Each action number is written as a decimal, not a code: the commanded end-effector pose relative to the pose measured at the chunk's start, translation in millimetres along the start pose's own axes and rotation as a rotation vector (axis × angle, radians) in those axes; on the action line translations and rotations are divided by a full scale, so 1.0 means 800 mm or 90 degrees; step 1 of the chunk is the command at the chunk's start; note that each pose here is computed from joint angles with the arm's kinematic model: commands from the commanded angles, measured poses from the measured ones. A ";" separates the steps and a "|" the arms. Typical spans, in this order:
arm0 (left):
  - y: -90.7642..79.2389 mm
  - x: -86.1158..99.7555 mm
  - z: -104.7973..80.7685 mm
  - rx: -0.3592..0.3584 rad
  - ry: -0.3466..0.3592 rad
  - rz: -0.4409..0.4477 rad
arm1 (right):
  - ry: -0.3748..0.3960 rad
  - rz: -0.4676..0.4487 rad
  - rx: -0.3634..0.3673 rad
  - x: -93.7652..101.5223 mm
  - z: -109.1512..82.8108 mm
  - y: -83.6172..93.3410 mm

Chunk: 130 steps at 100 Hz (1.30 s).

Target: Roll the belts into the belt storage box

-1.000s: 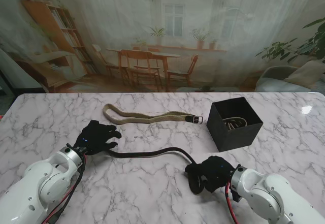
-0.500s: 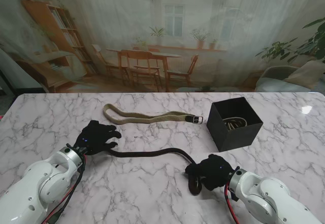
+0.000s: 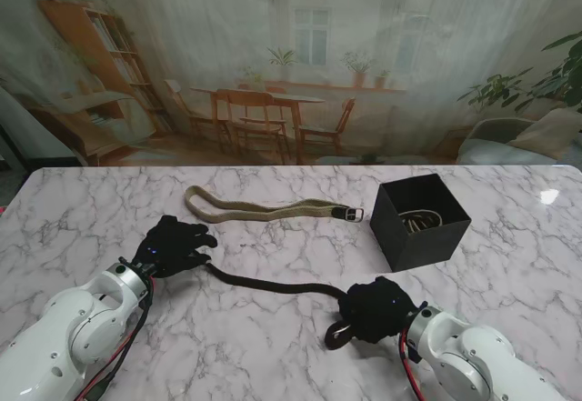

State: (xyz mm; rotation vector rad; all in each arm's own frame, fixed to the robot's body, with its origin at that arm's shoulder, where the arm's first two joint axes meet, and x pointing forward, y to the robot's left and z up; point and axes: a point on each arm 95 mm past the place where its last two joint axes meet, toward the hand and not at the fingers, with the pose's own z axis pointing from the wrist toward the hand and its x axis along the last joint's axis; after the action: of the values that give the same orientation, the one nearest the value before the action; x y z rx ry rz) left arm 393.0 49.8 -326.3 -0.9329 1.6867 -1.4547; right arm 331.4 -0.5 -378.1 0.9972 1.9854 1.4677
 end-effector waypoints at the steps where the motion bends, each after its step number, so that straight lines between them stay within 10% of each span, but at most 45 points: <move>1: 0.003 0.002 0.001 -0.009 0.003 -0.004 | -0.009 0.009 -0.006 0.001 0.002 -0.009; 60: 0.002 0.001 0.000 -0.006 0.003 -0.005 | -0.033 -0.011 -0.098 -0.002 0.011 -0.014; 130: 0.003 0.002 0.000 -0.008 0.003 -0.005 | -0.003 -0.026 -0.068 -0.004 0.005 -0.008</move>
State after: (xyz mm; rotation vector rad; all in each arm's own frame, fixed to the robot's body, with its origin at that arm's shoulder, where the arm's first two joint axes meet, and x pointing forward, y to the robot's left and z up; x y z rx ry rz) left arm 392.9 50.3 -326.5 -0.9321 1.6845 -1.4592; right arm 337.1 -1.0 -386.3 0.9061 1.8498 1.5409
